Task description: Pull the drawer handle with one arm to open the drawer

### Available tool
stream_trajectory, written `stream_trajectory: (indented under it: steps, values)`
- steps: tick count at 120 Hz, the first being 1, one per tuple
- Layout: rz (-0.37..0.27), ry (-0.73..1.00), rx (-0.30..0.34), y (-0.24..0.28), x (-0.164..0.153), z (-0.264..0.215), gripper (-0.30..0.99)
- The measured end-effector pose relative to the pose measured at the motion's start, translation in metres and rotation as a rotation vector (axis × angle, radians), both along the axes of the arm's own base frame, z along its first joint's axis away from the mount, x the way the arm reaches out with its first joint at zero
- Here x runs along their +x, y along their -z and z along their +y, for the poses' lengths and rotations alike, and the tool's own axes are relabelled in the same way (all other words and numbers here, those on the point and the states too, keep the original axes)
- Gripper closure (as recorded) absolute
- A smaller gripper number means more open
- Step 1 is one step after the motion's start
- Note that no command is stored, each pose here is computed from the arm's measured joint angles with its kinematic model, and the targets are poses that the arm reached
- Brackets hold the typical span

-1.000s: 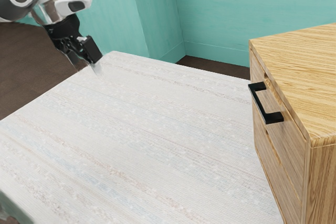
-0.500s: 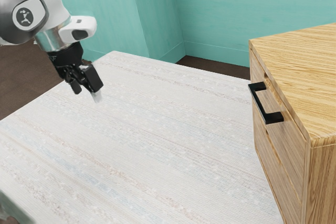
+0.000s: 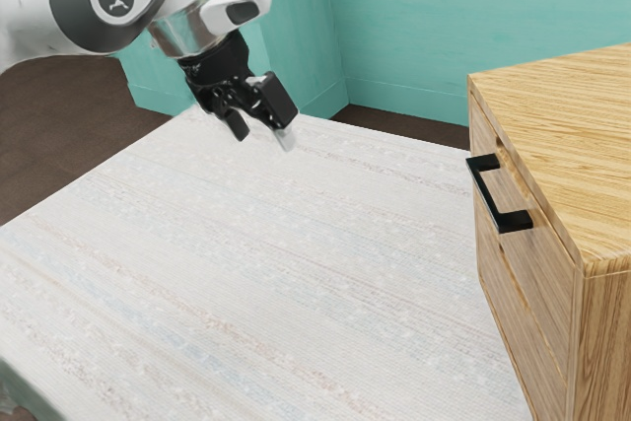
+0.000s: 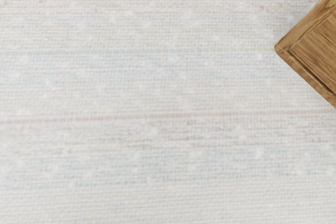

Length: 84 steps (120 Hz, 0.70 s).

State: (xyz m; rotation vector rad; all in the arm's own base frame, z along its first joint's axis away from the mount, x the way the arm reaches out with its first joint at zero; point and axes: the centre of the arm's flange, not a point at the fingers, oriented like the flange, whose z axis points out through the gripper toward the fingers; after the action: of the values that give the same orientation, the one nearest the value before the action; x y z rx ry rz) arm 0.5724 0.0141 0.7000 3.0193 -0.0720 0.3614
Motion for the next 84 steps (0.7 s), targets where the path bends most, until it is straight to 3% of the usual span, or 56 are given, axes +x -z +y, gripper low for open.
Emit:
stream_trajectory:
  steps: [9,25,41,61,71,84]
  values:
    - [-0.013,0.000,-0.033,0.001,0.017,-0.026,0.00]
    - [0.027,-0.045,-0.079,0.019,0.025,-0.076,0.00]
    - [0.083,-0.194,-0.095,0.039,0.024,-0.065,0.00]
    - [0.047,-0.318,-0.151,0.023,0.032,-0.063,0.00]
    - [0.038,-0.316,-0.182,0.020,0.040,-0.092,0.00]
    - [0.037,-0.302,-0.193,0.011,0.022,-0.133,0.00]
